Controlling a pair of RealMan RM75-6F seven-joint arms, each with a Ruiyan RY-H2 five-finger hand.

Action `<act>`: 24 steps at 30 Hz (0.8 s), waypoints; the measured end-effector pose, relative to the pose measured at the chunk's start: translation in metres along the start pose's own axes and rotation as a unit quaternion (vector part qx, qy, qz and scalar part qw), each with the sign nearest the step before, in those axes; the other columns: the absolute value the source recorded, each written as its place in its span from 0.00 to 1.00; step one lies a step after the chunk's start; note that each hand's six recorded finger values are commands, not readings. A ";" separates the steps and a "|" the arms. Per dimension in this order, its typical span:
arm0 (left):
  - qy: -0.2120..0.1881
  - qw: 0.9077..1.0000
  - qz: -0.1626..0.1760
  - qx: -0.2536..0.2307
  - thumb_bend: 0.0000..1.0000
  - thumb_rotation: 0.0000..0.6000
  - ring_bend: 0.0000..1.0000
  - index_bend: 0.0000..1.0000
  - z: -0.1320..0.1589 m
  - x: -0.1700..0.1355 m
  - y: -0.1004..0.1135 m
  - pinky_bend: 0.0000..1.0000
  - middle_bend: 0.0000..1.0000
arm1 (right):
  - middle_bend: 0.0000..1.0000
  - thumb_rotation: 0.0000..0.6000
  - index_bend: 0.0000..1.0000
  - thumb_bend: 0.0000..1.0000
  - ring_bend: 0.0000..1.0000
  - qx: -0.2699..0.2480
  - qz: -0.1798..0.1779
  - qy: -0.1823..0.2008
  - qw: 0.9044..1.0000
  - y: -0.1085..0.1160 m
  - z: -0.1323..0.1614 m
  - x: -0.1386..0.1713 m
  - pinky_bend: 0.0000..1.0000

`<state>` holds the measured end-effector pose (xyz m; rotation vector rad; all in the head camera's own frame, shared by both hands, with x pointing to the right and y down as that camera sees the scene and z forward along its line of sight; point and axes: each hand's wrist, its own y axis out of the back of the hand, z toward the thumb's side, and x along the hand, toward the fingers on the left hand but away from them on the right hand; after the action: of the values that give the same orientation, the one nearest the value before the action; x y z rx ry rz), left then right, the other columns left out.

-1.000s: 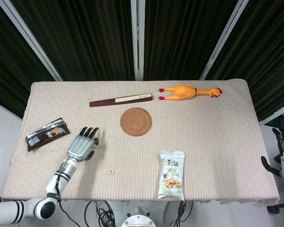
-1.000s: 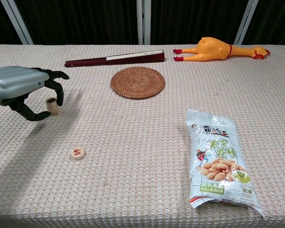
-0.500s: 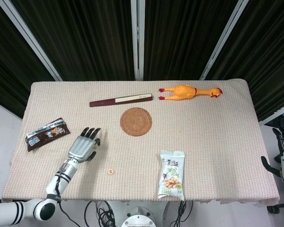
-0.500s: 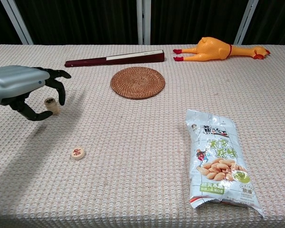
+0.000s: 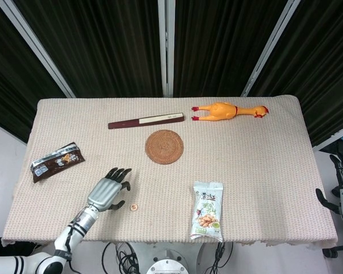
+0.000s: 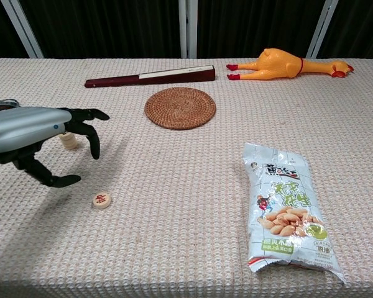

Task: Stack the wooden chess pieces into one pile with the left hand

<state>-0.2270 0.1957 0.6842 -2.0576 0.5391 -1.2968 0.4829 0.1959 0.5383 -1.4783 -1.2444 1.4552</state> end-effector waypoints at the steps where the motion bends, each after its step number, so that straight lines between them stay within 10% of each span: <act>1: -0.001 1.000 0.000 0.000 0.29 1.00 0.00 0.38 0.001 -0.002 -0.003 0.00 0.00 | 0.00 1.00 0.00 0.25 0.00 -0.001 -0.001 0.000 1.000 0.000 0.000 0.000 0.00; 24: -0.031 0.999 -0.017 -0.005 0.25 1.00 0.00 0.36 0.016 -0.007 -0.032 0.00 0.00 | 0.00 1.00 0.00 0.25 0.00 -0.005 -0.004 0.000 1.000 0.002 -0.001 0.001 0.00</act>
<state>-0.2153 0.2274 0.6974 -2.1164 0.4849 -1.2480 0.4839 0.1961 0.5365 -1.4786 -1.2585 1.4465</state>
